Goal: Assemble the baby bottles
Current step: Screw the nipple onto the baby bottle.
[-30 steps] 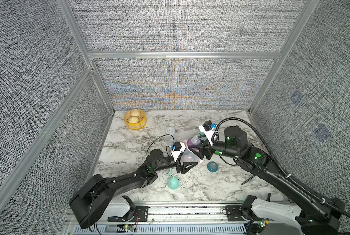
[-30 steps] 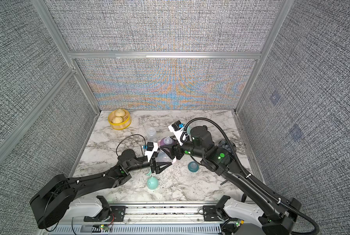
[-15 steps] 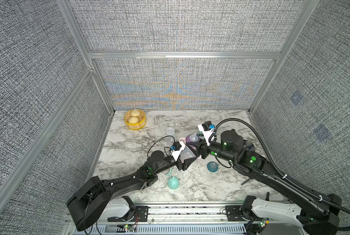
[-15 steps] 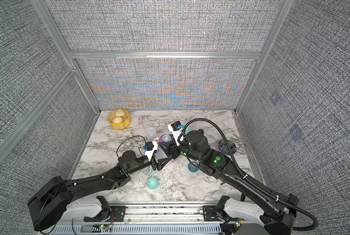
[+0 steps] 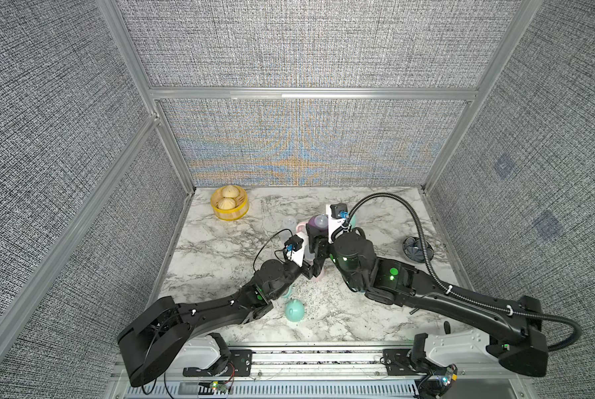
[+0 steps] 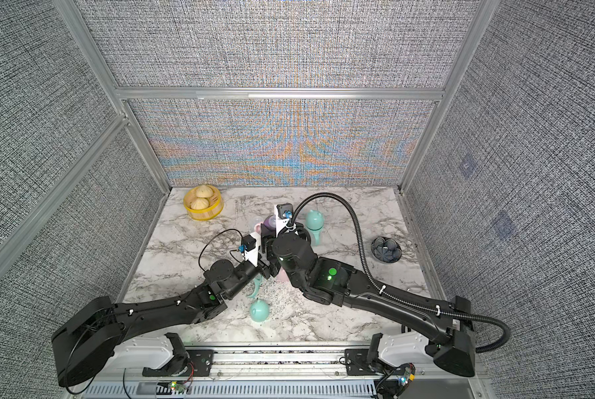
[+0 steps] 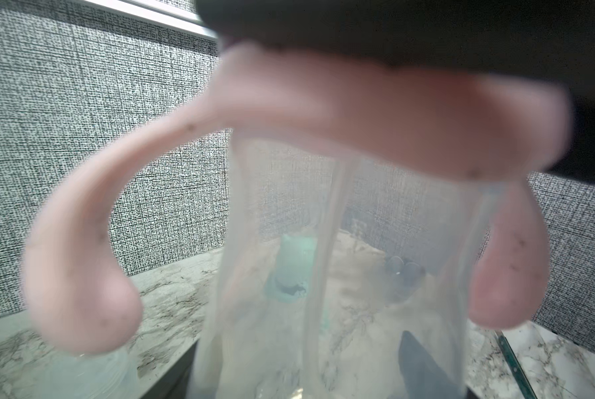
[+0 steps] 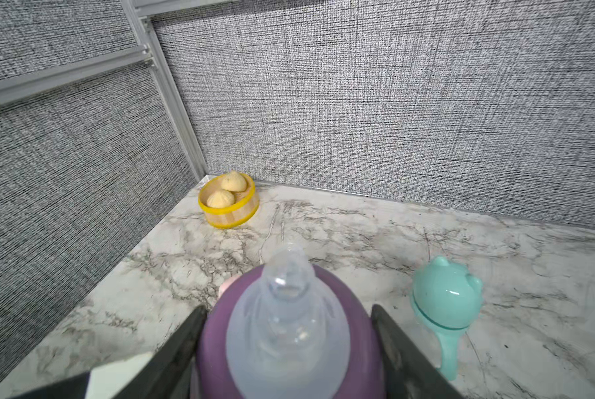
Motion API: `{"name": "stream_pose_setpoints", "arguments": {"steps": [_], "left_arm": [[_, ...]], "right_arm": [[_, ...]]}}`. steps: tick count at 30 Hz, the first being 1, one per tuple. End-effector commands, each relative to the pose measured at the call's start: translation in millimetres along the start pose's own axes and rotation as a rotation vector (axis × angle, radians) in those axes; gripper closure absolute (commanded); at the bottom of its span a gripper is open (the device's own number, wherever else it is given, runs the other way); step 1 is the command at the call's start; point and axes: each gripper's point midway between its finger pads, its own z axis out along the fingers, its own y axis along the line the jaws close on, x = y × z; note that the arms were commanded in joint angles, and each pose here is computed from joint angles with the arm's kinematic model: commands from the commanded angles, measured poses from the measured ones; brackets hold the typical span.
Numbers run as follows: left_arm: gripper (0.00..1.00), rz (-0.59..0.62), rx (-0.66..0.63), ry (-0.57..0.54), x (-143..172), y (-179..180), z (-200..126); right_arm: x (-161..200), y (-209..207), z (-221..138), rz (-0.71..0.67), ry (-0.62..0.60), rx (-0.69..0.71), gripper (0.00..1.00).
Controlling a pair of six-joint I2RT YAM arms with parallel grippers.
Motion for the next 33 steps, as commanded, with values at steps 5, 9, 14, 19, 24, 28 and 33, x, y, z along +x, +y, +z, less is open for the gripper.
{"name": "stream_pose_setpoints", "arguments": {"steps": [5, 9, 14, 19, 24, 28, 33], "left_arm": [[1.00, 0.065, -0.098, 0.058, 13, 17, 1], [1.00, 0.029, -0.095, 0.085, 16, 16, 1], [1.00, 0.046, 0.068, 0.096, 20, -7, 1], [1.00, 0.024, 0.259, 0.114, 20, -33, -4], [1.00, -0.009, 0.426, 0.113, 16, -55, -15], [1.00, -0.053, 0.510, 0.096, 9, -63, -22], [1.00, -0.110, 0.600, 0.107, 6, -73, -24]], "right_arm": [[6, 12, -25, -0.013, 0.127, -0.169, 0.19], [2, 19, -46, -0.048, 0.199, -0.418, 0.09], [10, 5, -61, -0.117, 0.246, -0.526, 0.08], [16, -14, -67, -0.150, 0.236, -0.539, 0.12], [15, -30, -71, -0.132, 0.220, -0.556, 0.16], [16, -38, -71, -0.119, 0.206, -0.552, 0.19], [17, -33, -71, -0.085, 0.200, -0.614, 0.21]]}}
